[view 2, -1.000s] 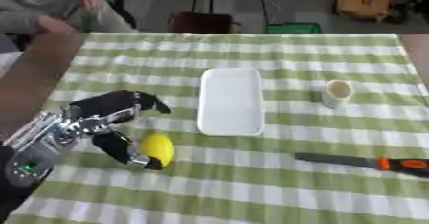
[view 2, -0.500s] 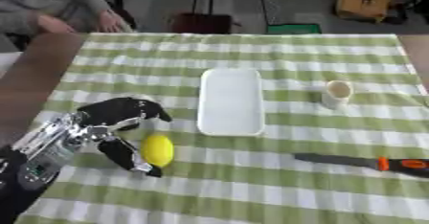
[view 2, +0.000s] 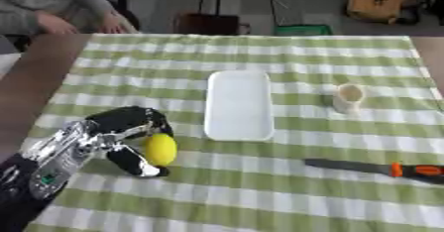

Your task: Pick up objects on the table and place them in the box.

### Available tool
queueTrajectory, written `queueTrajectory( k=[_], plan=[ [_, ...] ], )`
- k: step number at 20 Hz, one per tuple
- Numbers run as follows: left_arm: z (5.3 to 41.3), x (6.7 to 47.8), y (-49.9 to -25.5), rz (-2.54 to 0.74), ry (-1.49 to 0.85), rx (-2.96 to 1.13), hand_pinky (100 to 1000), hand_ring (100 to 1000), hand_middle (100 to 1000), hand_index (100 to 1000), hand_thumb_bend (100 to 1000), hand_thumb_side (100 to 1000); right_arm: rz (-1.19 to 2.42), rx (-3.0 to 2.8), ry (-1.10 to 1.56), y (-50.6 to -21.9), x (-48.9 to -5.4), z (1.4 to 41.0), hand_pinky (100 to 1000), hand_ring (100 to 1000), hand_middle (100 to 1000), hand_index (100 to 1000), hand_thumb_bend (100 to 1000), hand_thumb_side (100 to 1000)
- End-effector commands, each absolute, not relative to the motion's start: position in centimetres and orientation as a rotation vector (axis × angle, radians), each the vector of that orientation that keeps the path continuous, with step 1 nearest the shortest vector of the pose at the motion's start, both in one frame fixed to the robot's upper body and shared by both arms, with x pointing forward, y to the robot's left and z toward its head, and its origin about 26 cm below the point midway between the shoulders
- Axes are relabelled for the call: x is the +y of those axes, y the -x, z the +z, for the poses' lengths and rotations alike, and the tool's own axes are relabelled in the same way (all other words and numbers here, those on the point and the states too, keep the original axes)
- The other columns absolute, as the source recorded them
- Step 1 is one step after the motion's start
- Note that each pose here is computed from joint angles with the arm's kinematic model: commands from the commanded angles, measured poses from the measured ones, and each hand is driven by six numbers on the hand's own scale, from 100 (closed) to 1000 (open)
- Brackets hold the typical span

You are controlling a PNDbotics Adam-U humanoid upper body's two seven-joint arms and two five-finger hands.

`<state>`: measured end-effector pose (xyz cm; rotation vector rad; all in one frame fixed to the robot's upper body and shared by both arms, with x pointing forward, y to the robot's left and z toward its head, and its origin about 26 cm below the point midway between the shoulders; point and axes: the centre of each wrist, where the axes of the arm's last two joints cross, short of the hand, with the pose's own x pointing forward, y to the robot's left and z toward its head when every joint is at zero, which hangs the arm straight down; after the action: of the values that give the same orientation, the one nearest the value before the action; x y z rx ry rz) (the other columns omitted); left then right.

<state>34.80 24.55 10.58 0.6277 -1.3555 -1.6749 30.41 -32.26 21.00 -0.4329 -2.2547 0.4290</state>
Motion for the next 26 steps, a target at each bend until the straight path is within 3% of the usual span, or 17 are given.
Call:
queueTrajectory(
  k=[1, 2, 3, 7, 14, 16, 17, 20, 21, 26],
  plan=[
    [10.8, 24.6, -35.2, -1.630, -0.621, -1.399, 776, 781, 619, 724, 446, 386, 0.455, -2.288, 0.446, -30.1, -32.3, 22.2, 627, 640, 721, 830, 451, 731],
    [10.7, 24.6, -35.3, -1.616, -0.613, -1.407, 776, 781, 619, 724, 446, 386, 0.454, -2.288, 0.446, -30.1, -32.3, 22.2, 627, 640, 721, 830, 451, 731],
    [10.6, 24.6, -35.3, -1.602, -0.604, -1.416, 764, 773, 601, 695, 374, 365, 0.454, -2.288, 0.446, -30.1, -32.3, 22.2, 626, 639, 719, 829, 450, 731],
    [10.2, 24.6, -35.5, -1.539, -0.525, -1.443, 755, 763, 577, 670, 313, 347, 0.453, -2.289, 0.445, -30.1, -32.3, 22.2, 627, 639, 719, 829, 450, 731],
    [11.2, 25.2, -35.5, -1.495, -0.508, -1.428, 728, 731, 568, 676, 270, 314, 0.452, -2.288, 0.447, -30.1, -32.4, 22.2, 626, 638, 719, 829, 451, 731],
    [11.5, 25.4, -35.4, -1.484, -0.514, -1.420, 700, 712, 575, 686, 288, 319, 0.451, -2.288, 0.448, -30.1, -32.4, 22.2, 626, 638, 719, 829, 452, 731],
    [11.6, 25.5, -35.4, -1.484, -0.521, -1.413, 719, 736, 608, 718, 361, 357, 0.451, -2.288, 0.448, -30.1, -32.4, 22.2, 626, 638, 719, 829, 452, 731],
    [12.2, 25.6, -35.1, -1.525, -0.556, -1.374, 729, 745, 622, 730, 380, 368, 0.451, -2.288, 0.450, -30.1, -32.4, 22.2, 626, 638, 719, 829, 452, 730],
    [12.4, 25.7, -35.1, -1.540, -0.571, -1.359, 767, 781, 694, 785, 471, 420, 0.451, -2.288, 0.450, -30.1, -32.4, 22.2, 626, 638, 719, 829, 451, 729],
    [13.6, 26.1, -34.7, -1.694, -0.654, -1.206, 733, 743, 717, 795, 485, 420, 0.452, -2.287, 0.451, -30.1, -32.4, 22.2, 626, 638, 719, 829, 452, 731]
  ],
)
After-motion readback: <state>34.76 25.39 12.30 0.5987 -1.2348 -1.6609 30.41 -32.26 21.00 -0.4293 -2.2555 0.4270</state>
